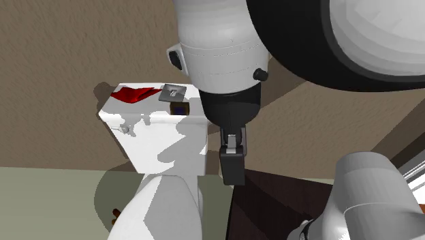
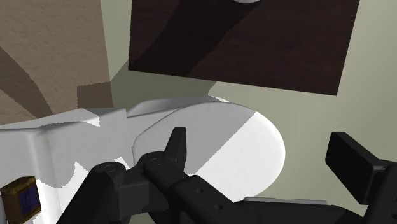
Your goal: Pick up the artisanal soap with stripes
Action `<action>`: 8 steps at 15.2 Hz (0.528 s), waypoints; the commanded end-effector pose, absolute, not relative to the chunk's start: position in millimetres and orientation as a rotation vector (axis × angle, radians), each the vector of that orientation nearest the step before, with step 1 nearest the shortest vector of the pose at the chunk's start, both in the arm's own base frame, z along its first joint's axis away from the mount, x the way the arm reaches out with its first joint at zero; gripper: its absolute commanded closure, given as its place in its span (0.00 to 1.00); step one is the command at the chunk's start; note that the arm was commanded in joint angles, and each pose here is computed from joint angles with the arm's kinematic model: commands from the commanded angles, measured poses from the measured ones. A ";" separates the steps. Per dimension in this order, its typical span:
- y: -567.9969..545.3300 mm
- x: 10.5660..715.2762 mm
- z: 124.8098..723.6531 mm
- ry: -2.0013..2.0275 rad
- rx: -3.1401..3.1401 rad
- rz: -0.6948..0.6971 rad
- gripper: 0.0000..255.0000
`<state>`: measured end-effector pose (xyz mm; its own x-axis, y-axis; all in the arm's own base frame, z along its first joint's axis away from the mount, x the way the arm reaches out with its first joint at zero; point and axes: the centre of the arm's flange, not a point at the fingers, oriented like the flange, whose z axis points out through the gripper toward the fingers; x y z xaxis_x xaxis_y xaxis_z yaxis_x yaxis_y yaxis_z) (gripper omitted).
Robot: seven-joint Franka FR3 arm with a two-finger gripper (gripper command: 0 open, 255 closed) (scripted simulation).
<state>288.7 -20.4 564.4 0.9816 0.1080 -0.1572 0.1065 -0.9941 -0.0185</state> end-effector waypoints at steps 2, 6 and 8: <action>-30.2 294.7 558.3 -0.171 -3.118 0.246 0.00; -69.1 319.1 534.1 -0.179 -3.122 0.237 0.00; -88.5 331.4 522.1 -0.184 -3.124 0.232 0.00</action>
